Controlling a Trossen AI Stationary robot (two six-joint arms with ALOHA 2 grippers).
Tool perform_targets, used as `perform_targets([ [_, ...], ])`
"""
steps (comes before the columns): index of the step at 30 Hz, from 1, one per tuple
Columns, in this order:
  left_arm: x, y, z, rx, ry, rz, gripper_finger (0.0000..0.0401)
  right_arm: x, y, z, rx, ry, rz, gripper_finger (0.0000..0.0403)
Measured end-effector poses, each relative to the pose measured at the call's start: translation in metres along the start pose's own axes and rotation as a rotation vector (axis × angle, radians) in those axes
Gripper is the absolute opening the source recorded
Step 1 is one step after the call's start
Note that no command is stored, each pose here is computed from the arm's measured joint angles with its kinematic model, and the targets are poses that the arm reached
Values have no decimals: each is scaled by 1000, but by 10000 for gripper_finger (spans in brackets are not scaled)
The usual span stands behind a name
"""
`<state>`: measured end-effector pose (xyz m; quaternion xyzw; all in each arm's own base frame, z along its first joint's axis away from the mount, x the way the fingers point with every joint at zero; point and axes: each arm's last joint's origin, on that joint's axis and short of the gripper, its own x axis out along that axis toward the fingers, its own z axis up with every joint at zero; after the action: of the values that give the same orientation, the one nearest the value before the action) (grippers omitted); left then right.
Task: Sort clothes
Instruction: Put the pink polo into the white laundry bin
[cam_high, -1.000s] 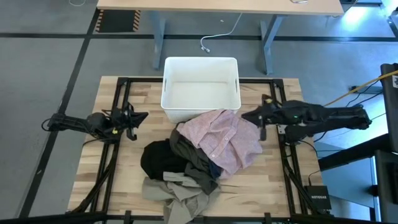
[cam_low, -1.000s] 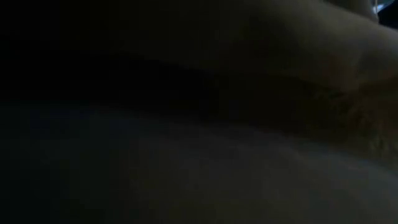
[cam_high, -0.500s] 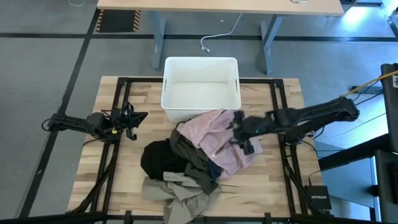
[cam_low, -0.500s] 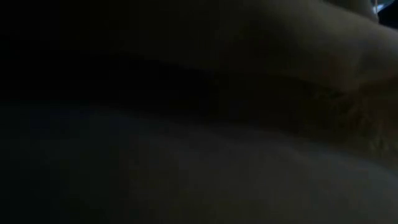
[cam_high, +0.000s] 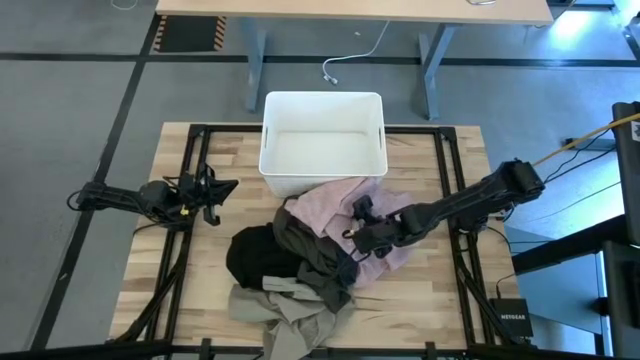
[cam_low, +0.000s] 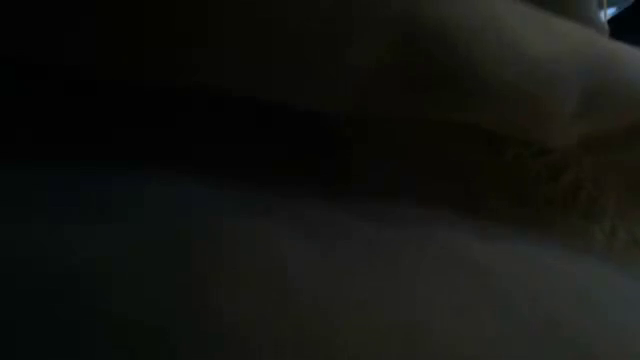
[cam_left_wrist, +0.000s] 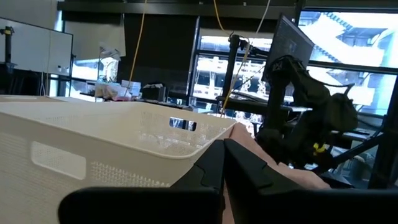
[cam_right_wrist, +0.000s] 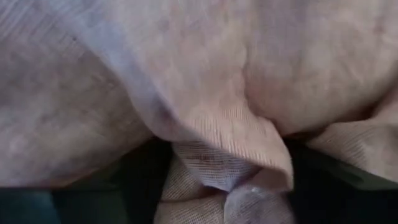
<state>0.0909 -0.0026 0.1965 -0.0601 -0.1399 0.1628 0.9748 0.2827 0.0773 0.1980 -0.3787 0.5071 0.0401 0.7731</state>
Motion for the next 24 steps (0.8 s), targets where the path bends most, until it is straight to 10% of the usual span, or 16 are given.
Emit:
perform_targets([
  [9, 0, 0, 0, -36, -2, 0, 4, -13, -7, 1, 34, -62, -28, 30],
  [24, 0, 0, 0, -117, 0, 0, 4, -184, -105, -10, 354, -661, -284, 21],
])
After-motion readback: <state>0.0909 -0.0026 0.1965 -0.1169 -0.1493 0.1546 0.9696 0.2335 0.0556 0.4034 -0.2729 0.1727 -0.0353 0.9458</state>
